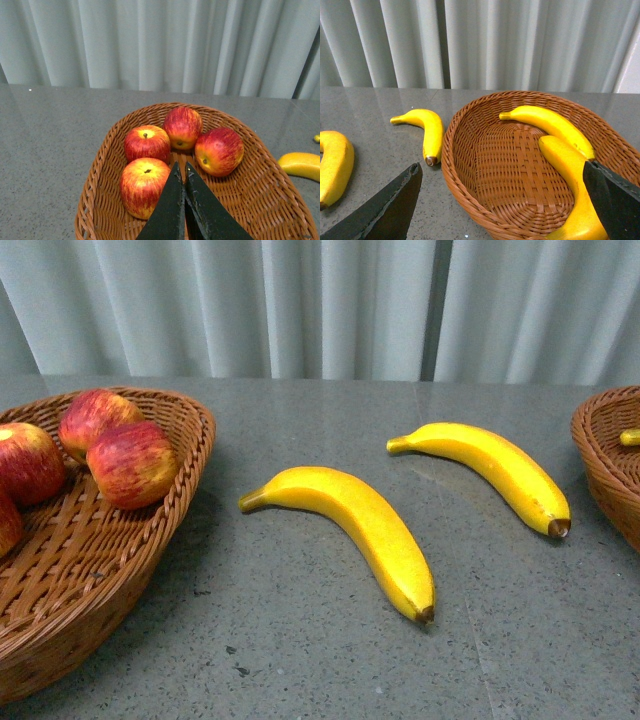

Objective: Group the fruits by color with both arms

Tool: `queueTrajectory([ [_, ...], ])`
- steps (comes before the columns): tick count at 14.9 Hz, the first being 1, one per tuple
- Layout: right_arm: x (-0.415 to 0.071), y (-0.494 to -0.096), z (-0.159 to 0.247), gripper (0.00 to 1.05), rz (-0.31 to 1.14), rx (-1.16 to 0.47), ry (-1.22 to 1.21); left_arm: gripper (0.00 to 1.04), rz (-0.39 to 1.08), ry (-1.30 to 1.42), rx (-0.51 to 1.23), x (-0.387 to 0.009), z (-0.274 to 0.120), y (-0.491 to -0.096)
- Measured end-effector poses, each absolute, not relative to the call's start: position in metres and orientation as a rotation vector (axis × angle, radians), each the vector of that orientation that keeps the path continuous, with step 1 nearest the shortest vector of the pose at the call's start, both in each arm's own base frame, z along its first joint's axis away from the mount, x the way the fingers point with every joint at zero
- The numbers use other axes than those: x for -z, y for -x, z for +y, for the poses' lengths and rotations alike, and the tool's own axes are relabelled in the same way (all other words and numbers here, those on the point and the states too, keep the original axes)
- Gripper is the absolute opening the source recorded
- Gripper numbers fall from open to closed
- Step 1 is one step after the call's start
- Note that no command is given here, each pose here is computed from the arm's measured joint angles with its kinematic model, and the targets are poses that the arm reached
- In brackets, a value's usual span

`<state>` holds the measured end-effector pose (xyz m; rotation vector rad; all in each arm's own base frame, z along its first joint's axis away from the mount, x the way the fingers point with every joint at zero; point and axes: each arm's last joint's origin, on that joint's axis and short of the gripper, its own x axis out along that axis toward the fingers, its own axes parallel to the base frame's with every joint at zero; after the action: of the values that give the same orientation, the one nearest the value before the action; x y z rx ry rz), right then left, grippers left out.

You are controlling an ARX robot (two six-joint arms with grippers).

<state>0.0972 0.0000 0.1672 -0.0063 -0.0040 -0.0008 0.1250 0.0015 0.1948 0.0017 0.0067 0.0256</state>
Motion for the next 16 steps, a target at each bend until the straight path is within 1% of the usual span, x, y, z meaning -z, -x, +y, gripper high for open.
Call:
queueTrajectory([
  [2,-0.167,-0.097,0.0,0.98,-0.004,0.001,0.007,0.01,0.002,-0.002,0.005,-0.189,-0.001,-0.121],
  [12,-0.167,-0.097,0.0,0.98,-0.004,0.0,0.006,0.01,-0.015,-0.002,0.002,-0.171,0.0,-0.108],
  [13,-0.167,-0.097,0.0,0.98,-0.004,0.0,0.006,0.01,0.028,-0.002,0.003,-0.166,0.0,-0.103],
  [14,-0.167,-0.097,0.0,0.98,-0.004,0.001,0.006,0.01,-0.003,-0.002,0.0,-0.168,0.0,-0.097],
  [16,-0.167,-0.097,0.0,0.98,-0.005,0.0,0.006,0.01,0.004,-0.002,0.001,-0.167,0.0,-0.097],
])
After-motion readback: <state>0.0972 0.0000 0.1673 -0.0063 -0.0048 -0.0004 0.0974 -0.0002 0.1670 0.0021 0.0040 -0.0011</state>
